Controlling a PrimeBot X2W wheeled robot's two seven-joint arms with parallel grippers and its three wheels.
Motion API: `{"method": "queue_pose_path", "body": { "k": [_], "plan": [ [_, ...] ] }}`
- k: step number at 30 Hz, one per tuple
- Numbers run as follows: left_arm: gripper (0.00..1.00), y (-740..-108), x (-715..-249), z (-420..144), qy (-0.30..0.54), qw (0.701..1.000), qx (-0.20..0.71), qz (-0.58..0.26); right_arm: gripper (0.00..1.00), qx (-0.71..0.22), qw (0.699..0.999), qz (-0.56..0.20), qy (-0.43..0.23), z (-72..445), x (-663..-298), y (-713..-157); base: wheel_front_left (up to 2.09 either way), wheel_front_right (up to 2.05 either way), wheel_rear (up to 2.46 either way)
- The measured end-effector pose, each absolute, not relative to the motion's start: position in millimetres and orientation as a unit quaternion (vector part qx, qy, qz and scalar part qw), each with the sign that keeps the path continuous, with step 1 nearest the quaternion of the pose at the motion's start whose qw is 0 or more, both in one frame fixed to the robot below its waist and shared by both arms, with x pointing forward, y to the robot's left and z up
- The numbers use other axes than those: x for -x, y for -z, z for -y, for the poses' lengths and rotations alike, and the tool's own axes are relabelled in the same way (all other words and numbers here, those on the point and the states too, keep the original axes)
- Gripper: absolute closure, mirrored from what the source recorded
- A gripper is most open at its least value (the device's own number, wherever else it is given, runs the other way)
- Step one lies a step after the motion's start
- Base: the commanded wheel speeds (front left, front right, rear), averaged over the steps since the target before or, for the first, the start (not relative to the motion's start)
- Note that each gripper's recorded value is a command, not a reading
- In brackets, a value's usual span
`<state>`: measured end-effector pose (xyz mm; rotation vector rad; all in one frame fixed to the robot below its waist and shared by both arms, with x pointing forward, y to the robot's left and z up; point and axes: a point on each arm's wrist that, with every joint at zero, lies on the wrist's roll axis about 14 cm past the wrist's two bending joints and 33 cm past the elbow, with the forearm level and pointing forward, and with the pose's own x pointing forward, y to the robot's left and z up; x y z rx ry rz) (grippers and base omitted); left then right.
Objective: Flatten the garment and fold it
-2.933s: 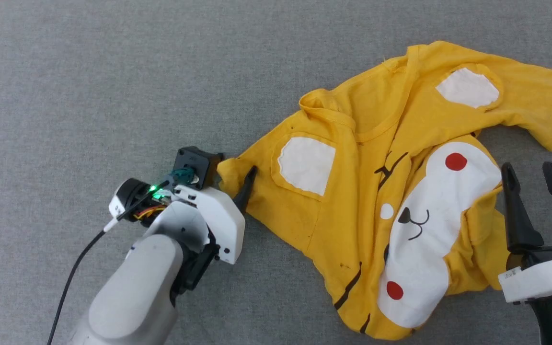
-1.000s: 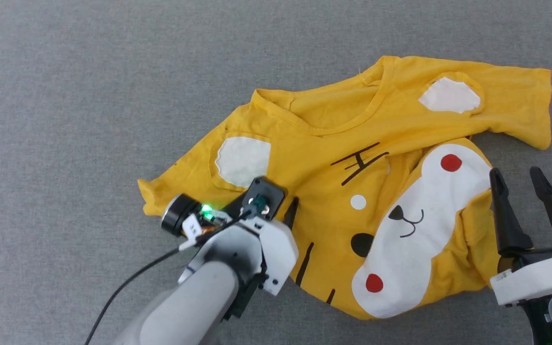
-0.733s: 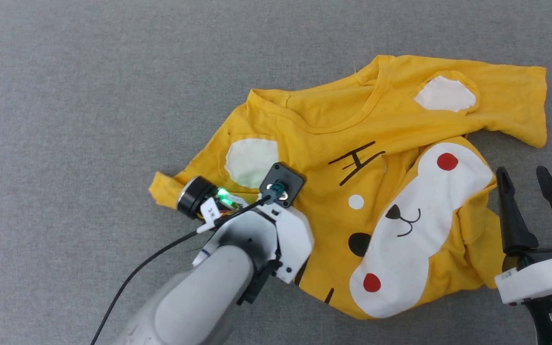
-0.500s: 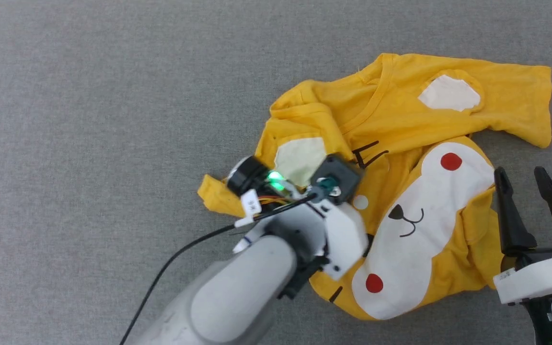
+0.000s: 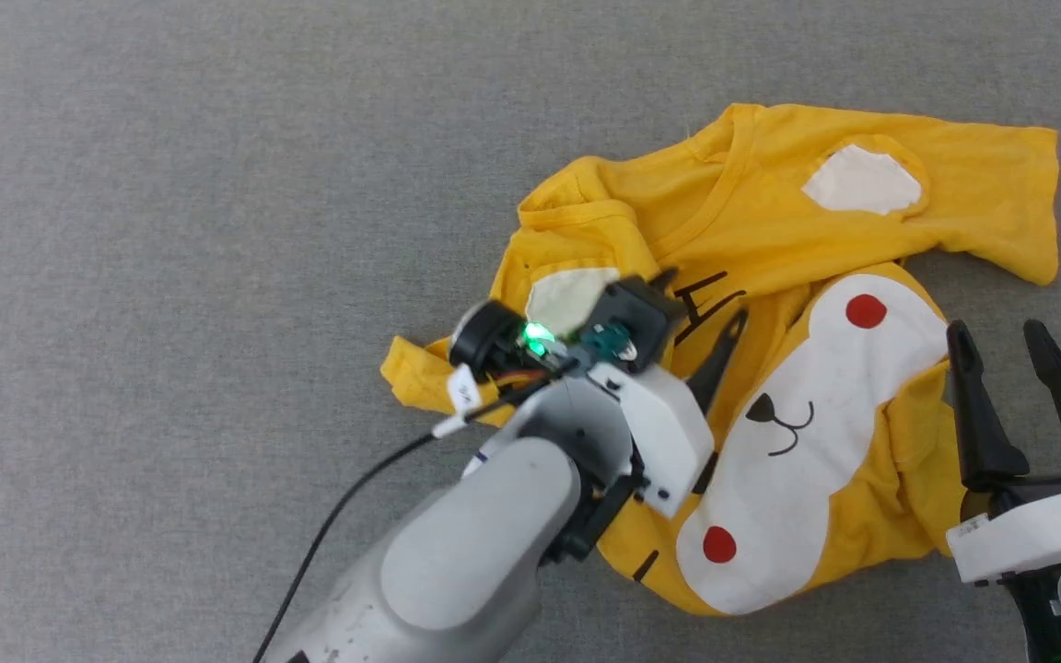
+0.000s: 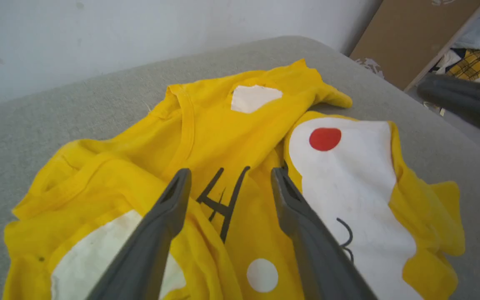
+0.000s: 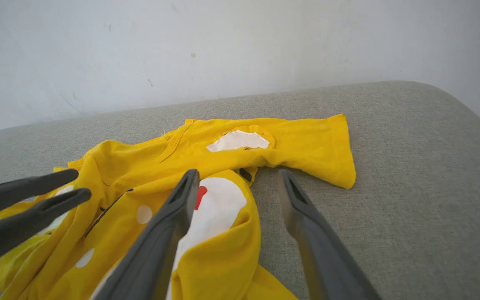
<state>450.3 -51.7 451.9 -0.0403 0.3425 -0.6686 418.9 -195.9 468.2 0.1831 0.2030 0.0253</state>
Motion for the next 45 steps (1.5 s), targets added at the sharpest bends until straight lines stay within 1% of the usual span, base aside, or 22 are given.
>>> {"method": "queue_pose_path", "body": {
  "k": [3, 6, 7, 9, 12, 13, 14, 15, 22, 23, 24, 29, 30, 31, 32, 33, 34, 37, 43, 45],
  "plan": [
    [0.00, -490.3, -468.9, 35.1, 0.289, 0.950, 0.051, -0.110, 0.00, -0.092, 0.991, -0.099, -0.016, 193.6, -420.4, -469.3, 0.00, 0.00, 0.00],
    [0.00, -515.8, -488.2, -11.8, 0.227, 0.972, 0.025, -0.064, 0.00, -0.095, 0.990, -0.100, -0.023, 188.9, -421.6, -468.9, 0.00, 0.00, 0.00],
    [0.00, -517.5, -492.4, -30.5, 0.205, 0.977, 0.007, -0.062, 0.00, -0.096, 0.990, -0.100, -0.026, 187.0, -422.0, -468.7, 0.00, 0.00, 0.00],
    [0.00, -508.7, -495.0, -67.6, 0.164, 0.982, -0.021, -0.086, 0.00, -0.097, 0.990, -0.101, -0.030, 183.6, -423.2, -467.6, 0.00, 0.00, 0.00],
    [0.00, -472.0, -478.8, -99.3, 0.139, 0.975, -0.049, -0.164, 0.00, -0.100, 0.989, -0.105, -0.035, 179.9, -424.2, -464.6, 0.00, 0.00, 0.00],
    [0.00, -460.8, -470.7, -102.4, 0.140, 0.971, -0.052, -0.188, 0.00, -0.100, 0.989, -0.106, -0.036, 179.2, -424.6, -463.6, 0.00, 0.00, 0.00],
    [0.00, -460.8, -470.7, -102.4, 0.140, 0.971, -0.052, -0.188, 0.00, -0.100, 0.989, -0.106, -0.036, 179.2, -424.6, -463.6, 0.00, 0.00, 0.00],
    [0.00, -446.1, -457.4, -101.4, 0.144, 0.963, -0.042, -0.222, 0.00, -0.100, 0.988, -0.109, -0.037, 178.3, -425.4, -461.7, 0.00, 0.00, 0.00],
    [0.00, -428.9, -444.0, -97.5, 0.150, 0.953, -0.026, -0.261, 0.00, -0.099, 0.987, -0.117, -0.043, 174.1, -427.1, -458.0, 0.00, 0.00, 0.00],
    [0.00, -420.3, -439.0, -95.4, 0.157, 0.947, -0.031, -0.280, 0.00, -0.098, 0.987, -0.119, -0.045, 173.3, -427.3, -457.7, 0.00, 0.00, 0.00],
    [0.00, -420.3, -439.0, -95.4, 0.157, 0.947, -0.031, -0.280, 0.00, -0.098, 0.987, -0.119, -0.045, 173.3, -427.3, -457.7, 0.00, 0.00, 0.00],
    [0.00, -398.0, -426.4, -93.3, 0.172, 0.927, -0.052, -0.329, 0.00, -0.094, 0.987, -0.122, -0.046, 173.0, -426.5, -457.9, 0.00, 0.00, 0.00],
    [0.23, -397.0, -426.4, -93.4, 0.173, 0.925, -0.056, -0.334, 0.00, -0.094, 0.987, -0.121, -0.045, 173.4, -426.2, -458.5, 0.00, 0.00, 0.00],
    [0.55, -396.5, -426.8, -93.4, 0.174, 0.923, -0.059, -0.338, 0.00, -0.094, 0.987, -0.120, -0.044, 174.1, -425.9, -459.0, 0.00, 0.00, 0.00],
    [0.62, -396.3, -426.8, -92.9, 0.176, 0.922, -0.061, -0.339, 0.00, -0.093, 0.987, -0.120, -0.043, 174.8, -425.6, -459.4, 0.00, 0.00, 0.00],
    [0.82, -396.7, -427.0, -92.2, 0.177, 0.922, -0.061, -0.339, 0.00, -0.093, 0.988, -0.120, -0.042, 175.5, -425.3, -459.6, 0.00, 0.00, 0.00],
    [1.00, -397.7, -427.4, -91.6, 0.178, 0.922, -0.061, -0.337, 0.00, -0.093, 0.988, -0.120, -0.041, 176.2, -425.0, -459.8, 0.00, 0.00, 0.00],
    [1.00, -401.8, -428.3, -91.1, 0.179, 0.925, -0.059, -0.329, 0.00, -0.092, 0.988, -0.119, -0.040, 177.3, -424.6, -460.5, 0.00, 0.00, 0.00],
    [1.00, -402.4, -429.7, -107.9, 0.160, 0.928, -0.071, -0.328, 0.00, -0.093, 0.988, -0.117, -0.041, 176.3, -424.8, -461.8, 0.00, 0.00, 0.00],
    [1.00, -410.3, -435.6, -108.0, 0.154, 0.938, -0.065, -0.305, 0.00, -0.093, 0.988, -0.117, -0.042, 175.9, -424.9, -461.9, 0.00, 0.00, 0.00]
  ]
}}
